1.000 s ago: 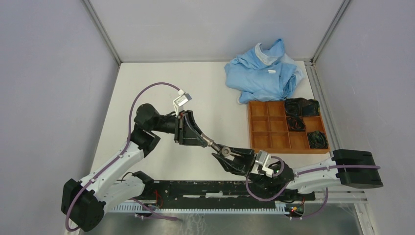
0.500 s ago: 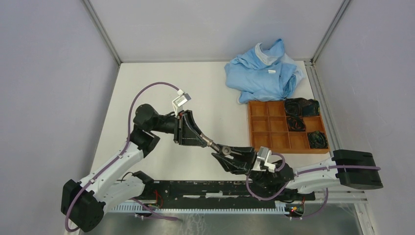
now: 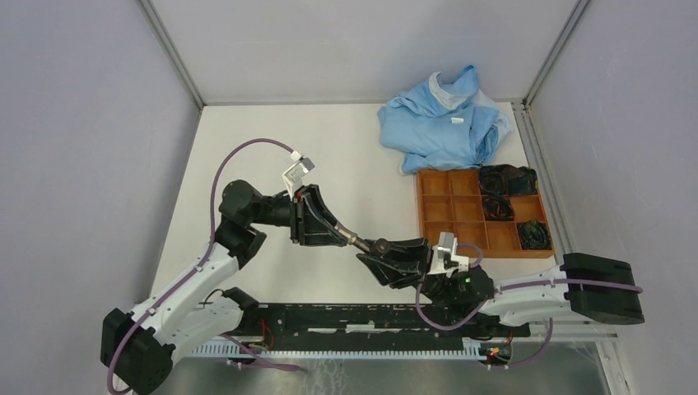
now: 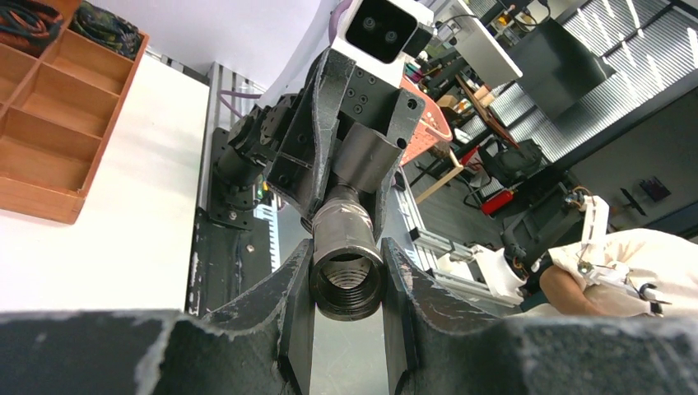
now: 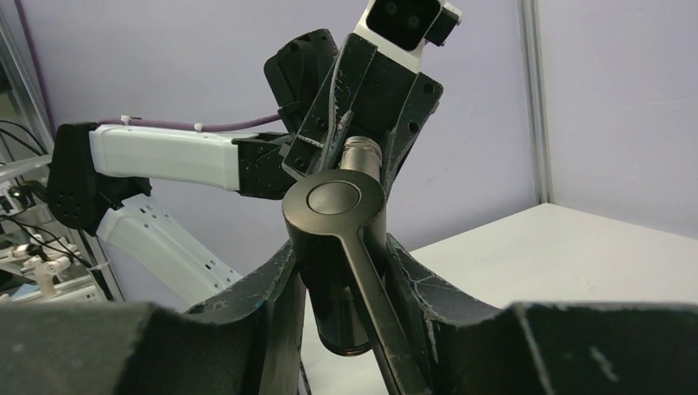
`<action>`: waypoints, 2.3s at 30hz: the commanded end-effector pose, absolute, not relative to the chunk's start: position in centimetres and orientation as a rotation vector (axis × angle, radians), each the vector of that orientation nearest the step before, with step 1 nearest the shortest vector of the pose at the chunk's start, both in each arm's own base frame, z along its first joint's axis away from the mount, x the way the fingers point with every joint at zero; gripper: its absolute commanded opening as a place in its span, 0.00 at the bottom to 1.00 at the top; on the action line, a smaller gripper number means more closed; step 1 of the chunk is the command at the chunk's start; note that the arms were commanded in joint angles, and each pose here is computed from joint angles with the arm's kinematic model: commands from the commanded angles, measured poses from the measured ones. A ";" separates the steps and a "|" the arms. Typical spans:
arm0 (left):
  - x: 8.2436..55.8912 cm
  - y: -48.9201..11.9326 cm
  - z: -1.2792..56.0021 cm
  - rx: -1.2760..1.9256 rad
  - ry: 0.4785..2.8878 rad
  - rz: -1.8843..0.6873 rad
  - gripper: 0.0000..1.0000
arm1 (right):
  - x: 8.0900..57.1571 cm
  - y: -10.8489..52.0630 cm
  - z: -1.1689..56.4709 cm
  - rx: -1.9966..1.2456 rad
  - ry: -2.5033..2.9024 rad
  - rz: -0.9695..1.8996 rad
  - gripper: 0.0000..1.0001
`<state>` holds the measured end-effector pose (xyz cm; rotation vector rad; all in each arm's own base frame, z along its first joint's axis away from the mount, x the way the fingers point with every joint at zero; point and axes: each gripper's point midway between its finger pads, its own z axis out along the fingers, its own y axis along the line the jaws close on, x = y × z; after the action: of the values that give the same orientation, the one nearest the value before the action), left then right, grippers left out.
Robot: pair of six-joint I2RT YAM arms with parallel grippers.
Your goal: Install the water faucets
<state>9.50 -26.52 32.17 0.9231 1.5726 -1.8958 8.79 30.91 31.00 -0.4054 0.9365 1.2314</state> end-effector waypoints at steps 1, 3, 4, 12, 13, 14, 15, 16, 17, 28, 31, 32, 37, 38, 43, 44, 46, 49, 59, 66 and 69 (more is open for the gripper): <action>6.5 -26.2 32.3 1.125 1.437 -1.906 0.02 | 10.0 30.9 32.1 -0.302 0.956 1.330 0.00; 6.4 -26.2 32.4 1.138 1.424 -1.898 0.02 | 9.9 31.1 32.1 -0.311 0.955 1.373 0.00; 6.4 -26.2 32.3 1.145 1.420 -1.896 0.02 | 9.6 31.4 32.0 -0.332 0.954 1.401 0.00; 6.6 -26.1 31.8 1.178 1.416 -1.842 0.02 | 9.5 33.3 31.1 -0.398 1.043 1.494 0.00; 6.7 -26.2 31.8 1.176 1.409 -1.831 0.02 | 9.7 33.3 31.1 -0.381 1.058 1.506 0.00; 6.8 -26.2 31.7 1.172 1.404 -1.820 0.02 | 9.9 33.3 30.9 -0.369 1.078 1.513 0.00; 6.8 -26.2 31.8 1.167 1.395 -1.808 0.02 | 10.2 33.2 30.9 -0.350 1.090 1.528 0.00; 6.9 -26.2 31.8 1.164 1.384 -1.795 0.02 | 10.3 33.2 30.9 -0.332 1.100 1.543 0.00; 6.9 -26.2 31.8 1.159 1.375 -1.783 0.02 | 10.5 33.1 30.9 -0.315 1.110 1.560 0.00; 7.5 -26.1 31.9 1.099 1.301 -1.702 0.02 | 11.9 33.0 30.7 -0.156 1.192 1.653 0.00; 7.6 -26.0 31.7 1.092 1.284 -1.676 0.02 | 12.1 33.2 30.5 -0.134 1.224 1.673 0.00; 7.6 -26.0 31.6 1.092 1.280 -1.670 0.02 | 12.3 33.3 30.4 -0.120 1.240 1.685 0.00; 8.0 -25.8 31.2 1.071 1.240 -1.601 0.02 | 12.6 33.1 30.4 -0.038 1.256 1.774 0.00; 8.1 -25.7 31.2 1.063 1.225 -1.580 0.02 | 12.5 33.1 30.6 -0.028 1.253 1.795 0.00; 8.1 -25.1 31.3 1.039 1.141 -1.504 0.02 | 12.3 33.3 31.1 -0.002 1.239 1.903 0.00; 8.0 -25.0 31.3 1.042 1.125 -1.495 0.02 | 12.2 33.4 31.2 -0.005 1.242 1.924 0.00; 7.9 -24.9 31.3 1.043 1.105 -1.480 0.02 | 12.0 33.5 31.4 -0.004 1.237 1.971 0.00; 7.8 -24.8 31.2 1.051 1.096 -1.473 0.02 | 11.8 33.6 31.6 0.005 1.229 2.026 0.00; 7.6 -25.1 30.7 1.110 1.079 -1.483 0.02 | 8.9 34.6 33.0 -0.159 1.216 2.306 0.00; 7.9 -25.4 30.0 1.155 1.121 -1.476 0.02 | 8.3 34.0 32.0 -0.177 1.303 2.382 0.00; 7.9 -25.4 30.1 1.161 1.119 -1.478 0.02 | 7.8 33.4 32.5 -0.198 1.301 2.455 0.00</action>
<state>10.98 -24.81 31.79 0.9784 1.1065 -1.3525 11.33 34.09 28.90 0.0031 1.4391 2.2452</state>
